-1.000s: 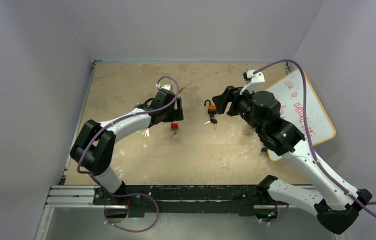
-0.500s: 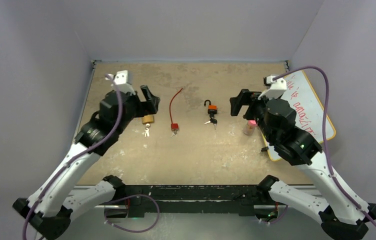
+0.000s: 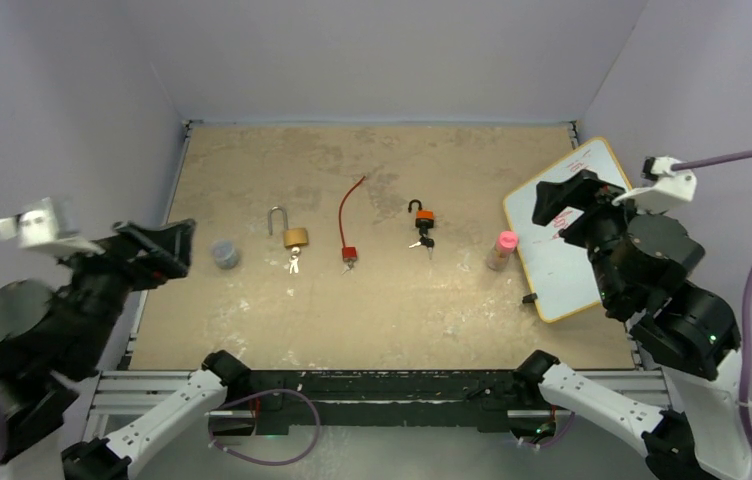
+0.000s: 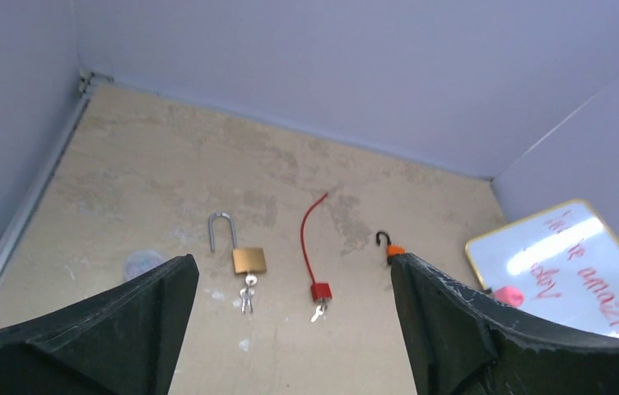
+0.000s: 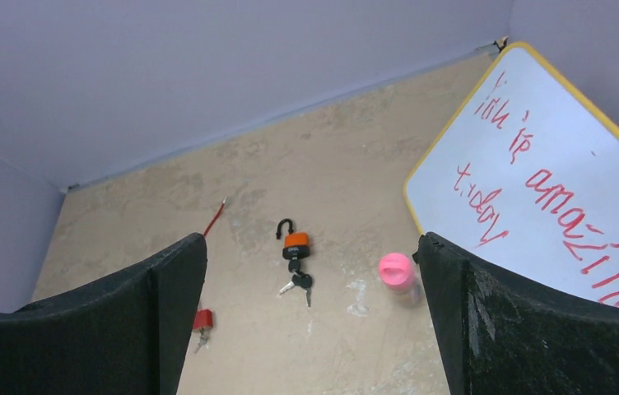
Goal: Unlock with the key
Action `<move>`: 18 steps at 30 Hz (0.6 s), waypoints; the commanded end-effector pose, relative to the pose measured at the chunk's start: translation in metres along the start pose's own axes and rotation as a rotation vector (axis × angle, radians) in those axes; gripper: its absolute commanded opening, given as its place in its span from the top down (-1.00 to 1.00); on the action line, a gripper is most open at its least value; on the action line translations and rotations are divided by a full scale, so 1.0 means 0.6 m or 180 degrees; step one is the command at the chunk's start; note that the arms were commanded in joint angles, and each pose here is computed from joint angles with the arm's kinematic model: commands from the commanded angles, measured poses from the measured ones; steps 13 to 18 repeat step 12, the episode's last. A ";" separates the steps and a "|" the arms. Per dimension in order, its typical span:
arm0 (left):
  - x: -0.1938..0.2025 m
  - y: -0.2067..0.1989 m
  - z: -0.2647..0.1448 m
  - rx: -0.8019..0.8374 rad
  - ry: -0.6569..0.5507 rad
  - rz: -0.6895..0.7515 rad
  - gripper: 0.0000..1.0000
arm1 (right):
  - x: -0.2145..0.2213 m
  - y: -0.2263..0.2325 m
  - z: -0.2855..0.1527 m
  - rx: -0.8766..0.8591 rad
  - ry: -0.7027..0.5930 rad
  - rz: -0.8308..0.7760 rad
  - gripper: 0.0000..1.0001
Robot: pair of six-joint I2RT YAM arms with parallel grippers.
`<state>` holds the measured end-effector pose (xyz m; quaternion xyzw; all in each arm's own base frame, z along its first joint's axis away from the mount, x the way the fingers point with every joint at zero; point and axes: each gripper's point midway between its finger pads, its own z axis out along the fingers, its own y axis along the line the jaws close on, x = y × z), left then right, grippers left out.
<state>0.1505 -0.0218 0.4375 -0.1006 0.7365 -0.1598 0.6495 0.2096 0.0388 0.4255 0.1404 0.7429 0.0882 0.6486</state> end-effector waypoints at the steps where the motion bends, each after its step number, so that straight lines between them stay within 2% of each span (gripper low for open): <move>1: -0.027 0.040 -0.048 -0.0204 -0.0062 0.0192 -0.81 | -0.036 -0.025 -0.021 0.0149 -0.0128 0.0027 -0.98; 7: -0.049 0.053 -0.076 -0.0220 -0.0138 0.0247 -0.84 | -0.045 -0.033 -0.033 0.0168 -0.0100 0.0030 -0.98; 18: -0.051 0.047 -0.078 -0.0163 -0.0166 0.0248 -0.87 | -0.043 -0.034 -0.036 0.0141 -0.0101 0.0053 -0.98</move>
